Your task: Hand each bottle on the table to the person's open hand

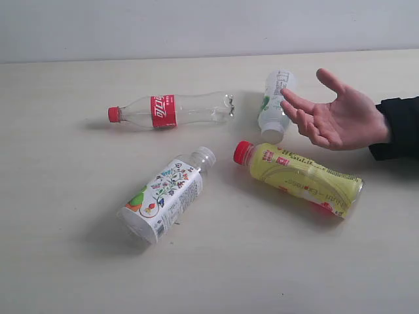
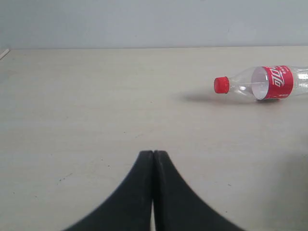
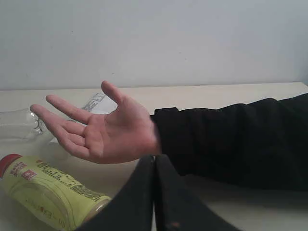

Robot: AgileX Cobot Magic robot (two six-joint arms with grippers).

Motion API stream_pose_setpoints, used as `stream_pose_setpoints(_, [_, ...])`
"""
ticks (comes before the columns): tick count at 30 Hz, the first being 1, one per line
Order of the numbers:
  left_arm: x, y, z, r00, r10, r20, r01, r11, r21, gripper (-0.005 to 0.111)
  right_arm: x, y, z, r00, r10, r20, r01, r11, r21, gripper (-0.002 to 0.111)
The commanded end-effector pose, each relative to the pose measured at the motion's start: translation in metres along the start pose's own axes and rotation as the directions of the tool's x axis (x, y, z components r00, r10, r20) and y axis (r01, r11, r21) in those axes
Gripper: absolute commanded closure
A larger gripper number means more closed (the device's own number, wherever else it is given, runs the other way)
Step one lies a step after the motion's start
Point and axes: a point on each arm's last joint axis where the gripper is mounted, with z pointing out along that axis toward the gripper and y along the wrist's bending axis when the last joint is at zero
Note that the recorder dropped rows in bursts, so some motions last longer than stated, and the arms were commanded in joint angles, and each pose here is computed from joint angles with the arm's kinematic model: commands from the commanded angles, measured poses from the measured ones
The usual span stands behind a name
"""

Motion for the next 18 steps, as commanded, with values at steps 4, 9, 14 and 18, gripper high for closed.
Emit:
stream_pose_setpoints(4, [-0.0008,-0.0001,0.0,1.0,0.001,0.017,-0.001,1.0,0.001,0.107,0.0011,-0.0003,0.0004,1.0,-0.002,0.002,0.002,1.0,0.005,0.108])
stream_pose_setpoints(9, [-0.0008,-0.0001,0.0,1.0,0.001,0.017,-0.001,1.0,0.001,0.107,0.0011,-0.0003,0.0004,1.0,-0.002,0.002,0.002,1.0,0.005,0.108])
stream_pose_setpoints(14, [-0.0008,-0.0001,0.0,1.0,0.001,0.017,-0.001,1.0,0.001,0.107,0.0011,-0.0003,0.0004,1.0,-0.002,0.002,0.002,1.0,0.005,0.108])
stream_pose_setpoints(18, [-0.001,0.0,0.0,1.0,0.006,0.019,-0.006,1.0,0.001,0.107,0.0011,-0.0003,0.0004,1.0,-0.002,0.002,0.002,1.0,0.005,0.108])
